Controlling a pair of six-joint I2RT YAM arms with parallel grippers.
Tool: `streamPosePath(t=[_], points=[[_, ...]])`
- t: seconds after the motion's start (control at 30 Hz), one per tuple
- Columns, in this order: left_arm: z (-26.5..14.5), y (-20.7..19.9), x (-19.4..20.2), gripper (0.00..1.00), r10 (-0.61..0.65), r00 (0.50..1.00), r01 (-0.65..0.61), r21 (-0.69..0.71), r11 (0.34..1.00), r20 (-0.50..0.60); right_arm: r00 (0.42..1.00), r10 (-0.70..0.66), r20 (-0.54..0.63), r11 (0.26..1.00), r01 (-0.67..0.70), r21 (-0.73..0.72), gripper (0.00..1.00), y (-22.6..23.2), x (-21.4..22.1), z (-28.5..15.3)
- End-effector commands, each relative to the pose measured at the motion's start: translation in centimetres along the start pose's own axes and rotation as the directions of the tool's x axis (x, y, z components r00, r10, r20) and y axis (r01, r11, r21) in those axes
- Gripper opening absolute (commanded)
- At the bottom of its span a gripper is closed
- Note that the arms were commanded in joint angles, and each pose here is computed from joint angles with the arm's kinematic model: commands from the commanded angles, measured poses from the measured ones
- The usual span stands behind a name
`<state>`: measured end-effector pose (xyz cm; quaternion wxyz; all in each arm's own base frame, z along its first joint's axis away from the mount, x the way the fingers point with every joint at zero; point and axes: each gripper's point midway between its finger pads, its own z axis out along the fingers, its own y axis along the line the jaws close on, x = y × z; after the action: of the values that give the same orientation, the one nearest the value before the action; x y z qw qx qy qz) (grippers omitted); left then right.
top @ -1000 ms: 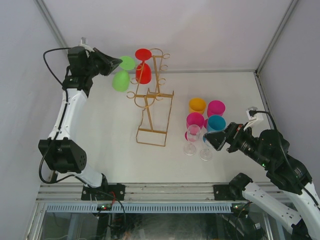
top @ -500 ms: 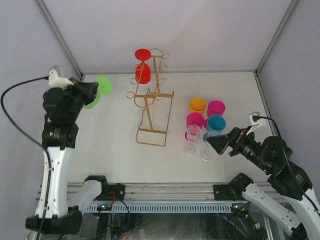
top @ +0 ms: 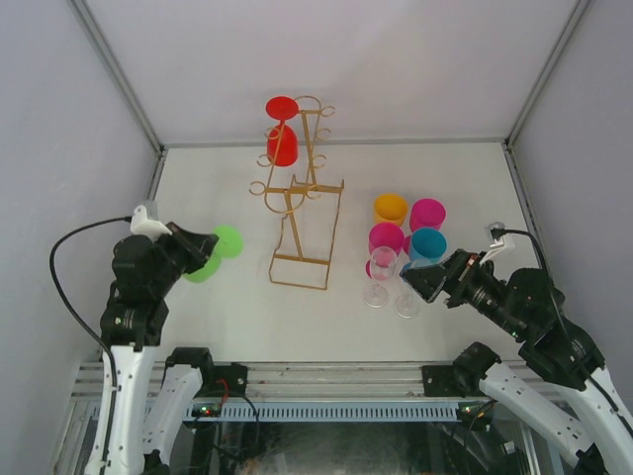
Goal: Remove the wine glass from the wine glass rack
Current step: Place the wine glass at the center of the board.
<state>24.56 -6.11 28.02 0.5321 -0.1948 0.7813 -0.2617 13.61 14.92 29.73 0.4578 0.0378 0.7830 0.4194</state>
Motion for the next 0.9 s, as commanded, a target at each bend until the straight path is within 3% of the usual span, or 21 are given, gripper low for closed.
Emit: streamPosePath(t=[0.0,0.27,0.37,0.5,0.67,0.87], points=[[-2.6,-1.1,2.7,0.0,-0.031,0.999,0.035,0.097,0.995,-0.043,0.996,0.081,0.036,0.994,-0.078,-0.072,0.89,1.4,-0.6,0.2],[-5.4,-2.1,6.6,0.0,-0.012,0.989,0.04,0.186,0.982,-0.148,0.988,0.154,0.008,0.978,-0.151,-0.143,0.87,2.1,0.3,1.2],[-5.6,-3.1,8.5,0.0,0.01,0.97,0.052,0.245,0.968,-0.242,0.988,0.155,-0.02,0.974,-0.156,-0.162,0.87,2.6,0.6,1.4],[-6.8,-5.5,10.6,0.0,0.082,0.933,0.046,0.343,0.938,-0.351,0.987,0.155,-0.048,0.968,-0.162,-0.191,0.87,3.3,0.9,1.6],[-8.6,-9.8,13.0,0.0,0.097,0.908,0.13,0.495,0.859,-0.407,0.983,0.154,-0.094,0.954,-0.173,-0.244,0.86,4.4,1.4,2.2],[-9.6,-14.7,14.3,0.0,0.176,0.895,0.118,0.598,0.793,-0.41,0.969,0.16,-0.185,0.949,-0.203,-0.243,0.81,4.8,2.8,3.1]])
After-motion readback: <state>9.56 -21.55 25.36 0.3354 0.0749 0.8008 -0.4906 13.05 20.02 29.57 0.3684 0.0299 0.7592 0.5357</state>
